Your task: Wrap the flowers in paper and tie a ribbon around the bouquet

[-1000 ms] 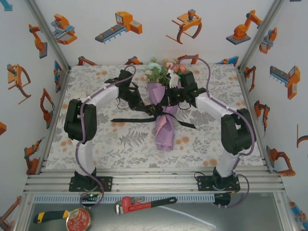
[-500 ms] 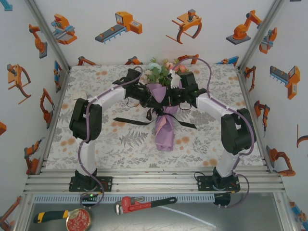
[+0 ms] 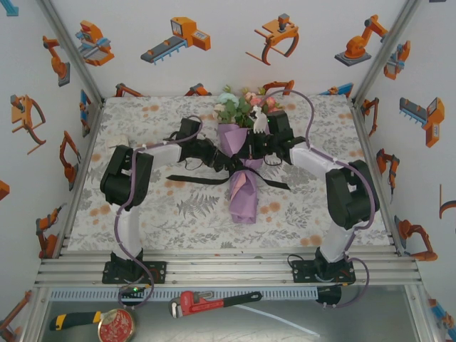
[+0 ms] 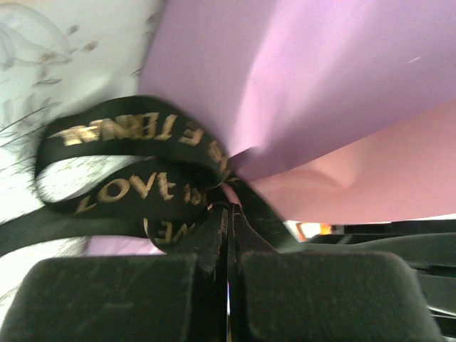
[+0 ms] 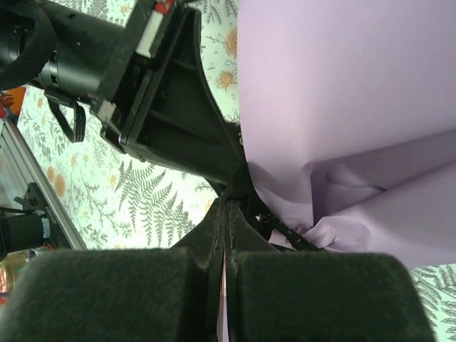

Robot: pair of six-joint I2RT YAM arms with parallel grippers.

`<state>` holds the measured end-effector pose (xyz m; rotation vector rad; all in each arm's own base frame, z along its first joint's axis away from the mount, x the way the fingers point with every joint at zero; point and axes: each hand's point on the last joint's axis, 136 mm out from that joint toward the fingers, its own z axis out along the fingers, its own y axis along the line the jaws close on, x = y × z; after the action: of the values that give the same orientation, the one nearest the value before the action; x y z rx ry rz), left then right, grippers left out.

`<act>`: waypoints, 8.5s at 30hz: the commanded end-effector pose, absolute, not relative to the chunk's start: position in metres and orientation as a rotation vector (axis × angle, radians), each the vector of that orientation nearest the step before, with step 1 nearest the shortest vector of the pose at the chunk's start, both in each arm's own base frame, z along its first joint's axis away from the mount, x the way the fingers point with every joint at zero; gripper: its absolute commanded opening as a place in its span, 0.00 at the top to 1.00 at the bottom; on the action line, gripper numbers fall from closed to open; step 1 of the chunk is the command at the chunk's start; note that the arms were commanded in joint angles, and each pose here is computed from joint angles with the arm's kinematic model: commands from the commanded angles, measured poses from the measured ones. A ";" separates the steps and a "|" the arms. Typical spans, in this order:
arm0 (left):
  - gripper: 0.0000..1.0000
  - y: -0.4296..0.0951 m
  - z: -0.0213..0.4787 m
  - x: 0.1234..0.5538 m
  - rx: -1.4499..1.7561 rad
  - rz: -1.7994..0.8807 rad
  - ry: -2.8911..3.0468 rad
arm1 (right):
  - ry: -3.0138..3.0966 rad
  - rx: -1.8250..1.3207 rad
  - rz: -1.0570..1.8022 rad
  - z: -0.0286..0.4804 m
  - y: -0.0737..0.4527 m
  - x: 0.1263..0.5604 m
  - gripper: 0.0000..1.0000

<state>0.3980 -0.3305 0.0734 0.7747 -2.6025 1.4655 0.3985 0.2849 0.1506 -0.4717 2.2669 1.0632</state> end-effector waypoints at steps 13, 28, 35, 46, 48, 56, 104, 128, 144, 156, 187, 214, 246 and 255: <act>1.00 -0.364 0.090 0.418 0.977 1.942 -2.432 | 2.092 -0.260 1.136 0.177 0.264 0.406 1.00; 1.00 -0.352 0.095 0.372 0.902 2.005 -2.353 | 2.054 -0.124 1.114 0.181 0.254 0.416 1.00; 1.00 -0.349 0.109 0.372 0.889 2.089 -2.355 | 2.059 -0.167 1.161 0.182 0.257 0.402 1.00; 1.00 -0.350 0.116 0.376 0.871 2.115 -2.384 | 2.059 -0.187 1.168 0.191 0.253 0.387 1.00; 1.00 -0.351 0.127 0.377 0.857 2.162 -2.347 | 2.069 -0.190 1.153 0.189 0.251 0.385 1.00; 1.00 -0.347 0.139 0.373 0.840 2.138 -2.396 | 2.134 -0.182 1.056 0.185 0.241 0.383 1.00; 1.00 -0.380 0.119 0.369 0.859 2.110 -2.297 | 2.157 -0.146 1.188 0.182 0.259 0.380 0.95; 1.00 -0.405 0.143 0.366 0.728 2.252 -2.183 | 2.276 -0.217 1.002 0.180 0.247 0.370 0.80; 1.00 -0.397 0.136 0.368 0.766 2.245 -2.176 | 2.182 -0.210 0.874 0.219 0.220 0.367 0.65; 1.00 -0.392 0.130 0.367 0.792 2.231 -2.181 | 1.993 -0.420 0.831 0.194 0.225 0.371 0.61; 0.86 -0.379 0.129 0.371 0.756 2.183 -2.356 | 1.969 -0.449 0.803 0.167 0.226 0.374 1.00; 0.40 -0.353 0.166 0.377 0.158 1.901 -3.118 | 2.056 -0.443 0.627 0.158 0.198 0.358 1.00; 0.53 -0.373 0.179 0.380 0.083 1.721 -3.304 | 2.064 -0.438 0.694 0.156 0.209 0.364 1.00; 1.00 -0.334 0.151 0.382 0.298 1.615 -3.327 | 2.106 -0.372 0.560 0.150 0.189 0.370 1.00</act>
<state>0.3786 -0.3535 0.1505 0.1961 -3.3115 1.6320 0.3591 0.1973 0.1365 -0.4072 2.1283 0.6295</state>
